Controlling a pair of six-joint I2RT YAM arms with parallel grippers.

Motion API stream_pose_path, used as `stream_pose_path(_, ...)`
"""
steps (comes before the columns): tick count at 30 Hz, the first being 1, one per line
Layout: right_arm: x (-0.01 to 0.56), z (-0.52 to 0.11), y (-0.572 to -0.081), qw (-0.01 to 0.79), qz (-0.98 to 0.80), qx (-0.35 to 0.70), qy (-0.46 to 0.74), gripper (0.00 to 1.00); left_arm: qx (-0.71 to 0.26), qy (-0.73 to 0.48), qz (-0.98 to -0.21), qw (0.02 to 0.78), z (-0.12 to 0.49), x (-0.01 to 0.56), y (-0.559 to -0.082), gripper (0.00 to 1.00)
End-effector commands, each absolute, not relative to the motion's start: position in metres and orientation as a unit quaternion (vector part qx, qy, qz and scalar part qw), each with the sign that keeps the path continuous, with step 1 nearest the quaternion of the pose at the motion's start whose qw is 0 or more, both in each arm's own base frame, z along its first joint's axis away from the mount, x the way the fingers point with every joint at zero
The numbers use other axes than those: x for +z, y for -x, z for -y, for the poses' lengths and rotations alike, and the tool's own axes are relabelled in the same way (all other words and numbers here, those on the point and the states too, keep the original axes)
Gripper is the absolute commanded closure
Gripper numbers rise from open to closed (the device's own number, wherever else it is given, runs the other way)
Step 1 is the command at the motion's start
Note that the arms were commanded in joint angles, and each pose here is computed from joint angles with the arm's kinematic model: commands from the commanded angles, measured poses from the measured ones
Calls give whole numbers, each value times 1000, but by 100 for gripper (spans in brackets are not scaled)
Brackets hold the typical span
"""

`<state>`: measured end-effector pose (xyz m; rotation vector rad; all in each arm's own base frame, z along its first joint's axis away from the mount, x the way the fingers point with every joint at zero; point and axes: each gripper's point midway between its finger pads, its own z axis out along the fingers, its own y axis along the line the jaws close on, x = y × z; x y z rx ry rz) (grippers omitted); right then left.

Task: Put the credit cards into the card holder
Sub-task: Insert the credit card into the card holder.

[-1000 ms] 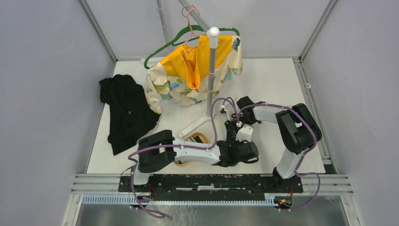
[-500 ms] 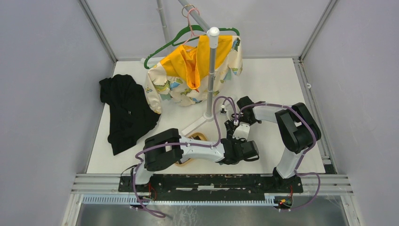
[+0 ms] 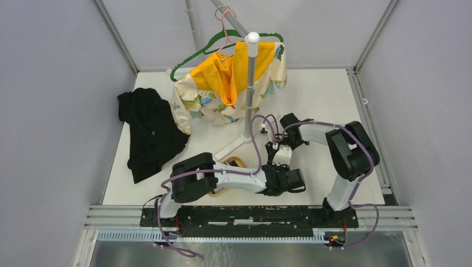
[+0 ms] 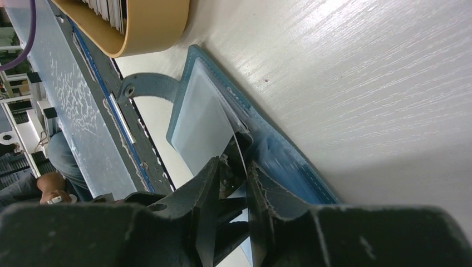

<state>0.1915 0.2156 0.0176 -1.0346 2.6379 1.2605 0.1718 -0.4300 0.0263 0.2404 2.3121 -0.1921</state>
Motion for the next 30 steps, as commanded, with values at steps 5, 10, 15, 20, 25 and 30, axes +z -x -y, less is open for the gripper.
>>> stream_pose_path(5, 24, -210, -194, 26, -845, 398, 357, 67, -19, -69, -904, 422, 397, 26, -188, 75)
stream_pose_path(10, 30, -210, -195, 28, -840, 408, 358, 66, -15, -72, -902, 424, 396, 26, -189, 75)
stream_pose_path(15, 36, -209, -198, 36, -835, 416, 358, 63, -14, -73, -902, 425, 395, 27, -190, 74)
stream_pose_path(20, 42, -207, -201, 46, -833, 418, 358, 63, -15, -74, -902, 426, 394, 29, -190, 74)
stream_pose_path(25, 51, -204, -207, 64, -831, 418, 361, 62, -16, -73, -901, 428, 390, 32, -189, 74)
stream_pose_path(30, 61, -200, -214, 89, -830, 415, 363, 62, -11, -70, -901, 427, 381, 34, -187, 74)
